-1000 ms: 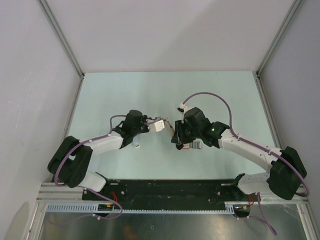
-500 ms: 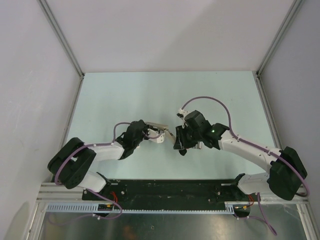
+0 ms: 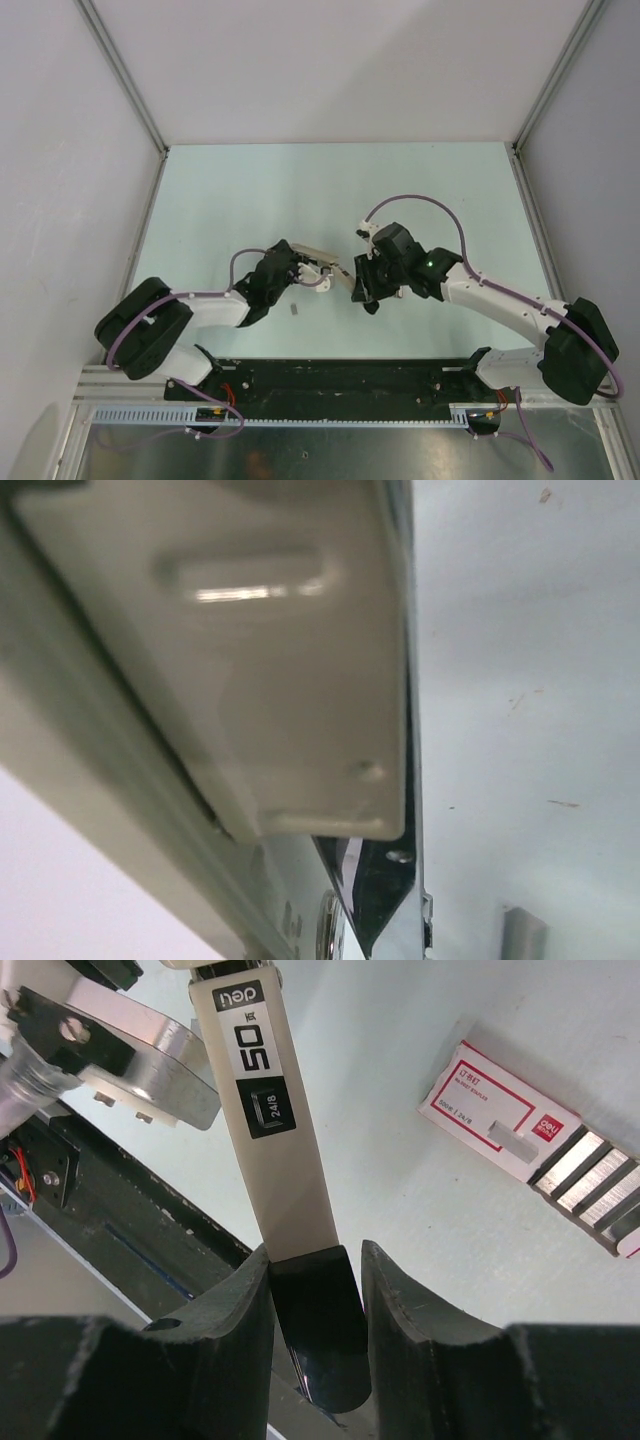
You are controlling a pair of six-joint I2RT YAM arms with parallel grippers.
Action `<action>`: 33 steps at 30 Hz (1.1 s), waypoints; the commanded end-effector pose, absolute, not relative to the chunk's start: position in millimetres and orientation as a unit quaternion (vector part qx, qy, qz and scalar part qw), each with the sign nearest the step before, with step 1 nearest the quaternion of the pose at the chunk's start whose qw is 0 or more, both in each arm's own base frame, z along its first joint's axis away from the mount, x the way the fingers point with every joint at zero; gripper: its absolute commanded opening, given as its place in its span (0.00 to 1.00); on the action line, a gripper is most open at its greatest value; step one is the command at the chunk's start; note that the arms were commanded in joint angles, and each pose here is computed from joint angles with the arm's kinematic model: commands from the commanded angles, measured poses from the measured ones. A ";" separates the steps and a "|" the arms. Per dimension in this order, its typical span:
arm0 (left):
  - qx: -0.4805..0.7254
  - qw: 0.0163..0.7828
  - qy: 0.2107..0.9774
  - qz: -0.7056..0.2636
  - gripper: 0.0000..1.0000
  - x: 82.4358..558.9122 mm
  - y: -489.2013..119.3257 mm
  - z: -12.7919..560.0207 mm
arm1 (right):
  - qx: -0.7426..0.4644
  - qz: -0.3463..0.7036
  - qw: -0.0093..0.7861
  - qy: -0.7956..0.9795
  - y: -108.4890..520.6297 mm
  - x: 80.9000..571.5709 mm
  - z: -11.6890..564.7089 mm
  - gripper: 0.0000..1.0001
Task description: Unload the staples from the stapler
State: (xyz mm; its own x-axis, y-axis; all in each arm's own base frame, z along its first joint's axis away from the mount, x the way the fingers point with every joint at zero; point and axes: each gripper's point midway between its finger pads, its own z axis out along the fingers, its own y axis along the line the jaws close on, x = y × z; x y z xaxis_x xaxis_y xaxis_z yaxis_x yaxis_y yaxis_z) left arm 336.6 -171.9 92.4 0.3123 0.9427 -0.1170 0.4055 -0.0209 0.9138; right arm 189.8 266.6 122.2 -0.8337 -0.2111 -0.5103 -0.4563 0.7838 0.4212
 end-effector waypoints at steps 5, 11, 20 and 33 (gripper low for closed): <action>0.621 0.468 0.628 0.039 0.11 289.2 -240.7 120.5 | -0.041 0.398 0.414 0.818 301.3 273.1 237.5 0.00; 0.592 0.441 0.668 -0.096 0.20 254.3 -264.3 136.5 | -0.008 0.432 0.443 0.785 313.3 294.3 265.7 0.00; 0.522 0.420 0.713 -0.207 0.52 240.3 -262.8 158.7 | -0.005 0.413 0.439 0.798 325.5 314.5 261.3 0.00; 0.391 0.472 0.751 -0.244 0.70 285.8 -193.0 221.0 | -0.025 0.241 0.449 0.860 323.0 364.7 197.4 0.00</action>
